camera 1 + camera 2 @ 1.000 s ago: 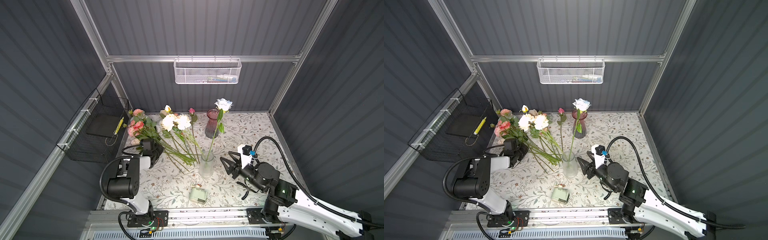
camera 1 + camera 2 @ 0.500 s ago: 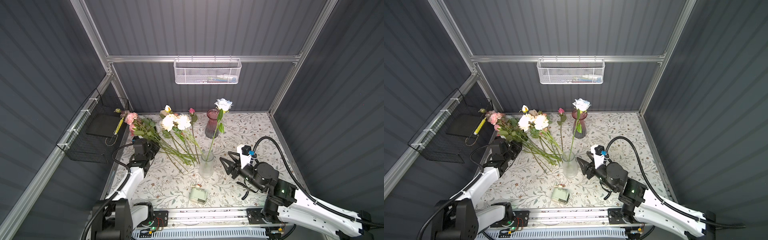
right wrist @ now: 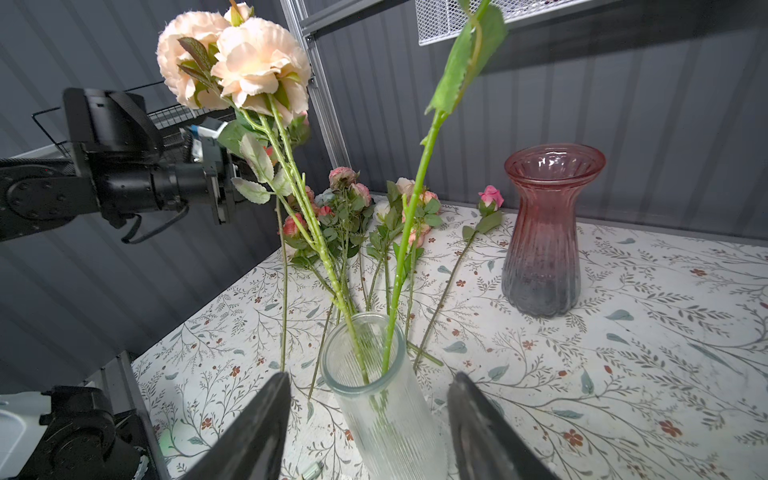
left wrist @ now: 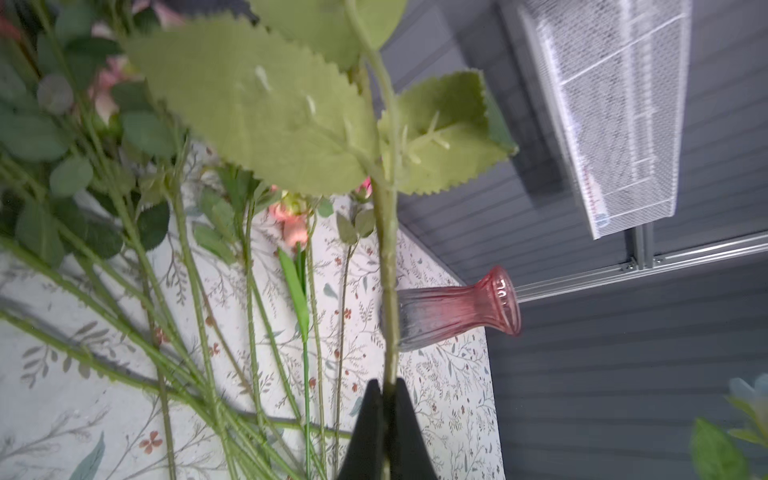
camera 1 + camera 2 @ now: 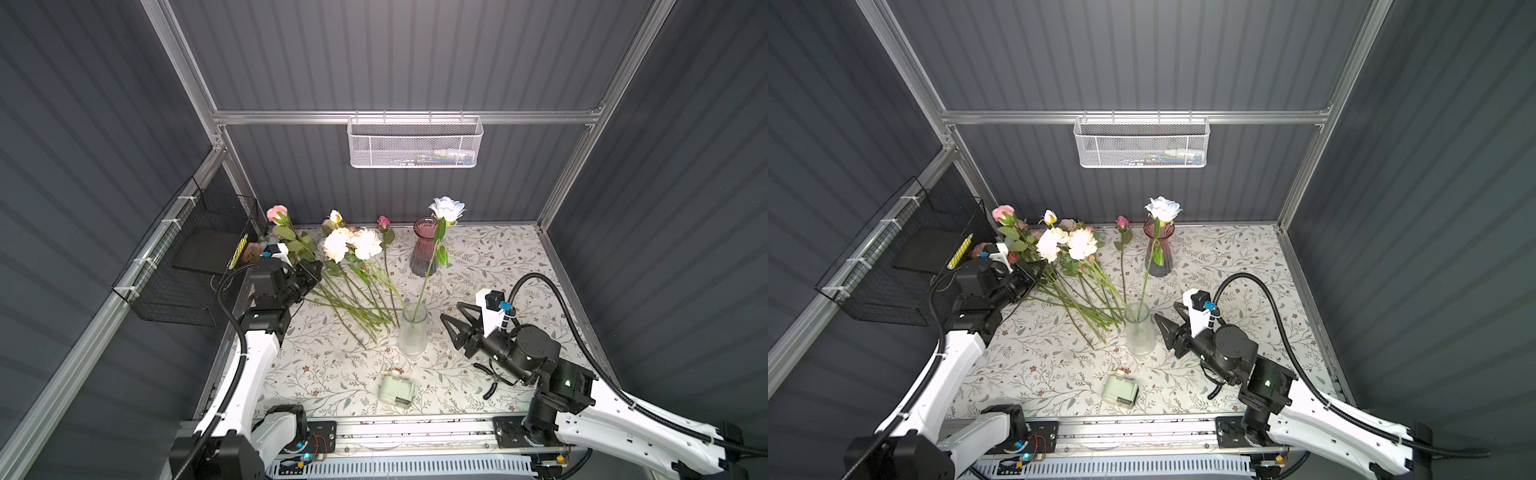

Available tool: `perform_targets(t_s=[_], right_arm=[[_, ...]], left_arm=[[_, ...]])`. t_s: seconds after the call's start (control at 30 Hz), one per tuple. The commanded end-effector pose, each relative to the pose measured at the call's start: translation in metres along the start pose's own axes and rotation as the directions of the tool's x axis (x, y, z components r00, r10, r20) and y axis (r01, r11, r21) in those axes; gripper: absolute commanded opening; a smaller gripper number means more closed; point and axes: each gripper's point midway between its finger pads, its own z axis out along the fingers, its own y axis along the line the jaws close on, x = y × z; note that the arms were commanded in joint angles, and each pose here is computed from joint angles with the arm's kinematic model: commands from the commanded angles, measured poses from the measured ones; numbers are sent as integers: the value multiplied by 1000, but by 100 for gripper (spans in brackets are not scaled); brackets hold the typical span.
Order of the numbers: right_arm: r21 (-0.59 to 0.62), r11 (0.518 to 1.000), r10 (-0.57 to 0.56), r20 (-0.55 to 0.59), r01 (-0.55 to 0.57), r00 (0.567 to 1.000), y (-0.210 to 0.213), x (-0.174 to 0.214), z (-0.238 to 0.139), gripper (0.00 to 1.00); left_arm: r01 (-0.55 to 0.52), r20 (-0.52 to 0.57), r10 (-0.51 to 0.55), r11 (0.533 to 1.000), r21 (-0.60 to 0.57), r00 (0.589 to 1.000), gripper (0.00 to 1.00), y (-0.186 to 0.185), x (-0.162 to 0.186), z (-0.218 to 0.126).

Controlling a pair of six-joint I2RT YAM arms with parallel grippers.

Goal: Arrange the flowers into the vase
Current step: 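Grasp a pink rose stem in the bunch with the left gripper, then lift the pink rose high out of the bunch with the left gripper, then hold the pink rose up with left gripper while right gripper grasps its stem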

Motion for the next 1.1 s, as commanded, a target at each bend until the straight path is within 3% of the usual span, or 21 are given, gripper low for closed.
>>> perform_targets(t_s=[0.0, 0.2, 0.37, 0.5, 0.67, 0.83, 1.07], right_arm=[[-11, 1000, 2, 25, -2, 1000, 3, -7, -2, 63], [-35, 999, -19, 51, 21, 998, 10, -28, -8, 62], [-156, 985, -57, 86, 70, 995, 37, -65, -23, 62], [-304, 947, -97, 43, 106, 994, 73, -89, -26, 61], [-482, 870, -115, 5, 103, 993, 126, -116, -17, 62], [-617, 777, -160, -1, 125, 987, 183, -139, 2, 65], [-738, 668, -191, -46, 96, 980, 240, -154, 38, 65]], left_arm=[[-164, 113, 166, 986, -27, 980, 0, -28, -33, -34], [-311, 269, 303, 950, -10, 914, 0, -84, -70, -97], [-445, 399, 380, 892, 81, 834, 0, -147, -86, -162], [-542, 470, 395, 807, 233, 790, 0, -196, -78, -206], [-623, 535, 377, 665, 412, 756, 0, -241, -62, -248], [-619, 514, 350, 509, 598, 783, 0, -268, -41, -264], [-540, 437, 324, 398, 742, 839, 0, -277, -27, -262]])
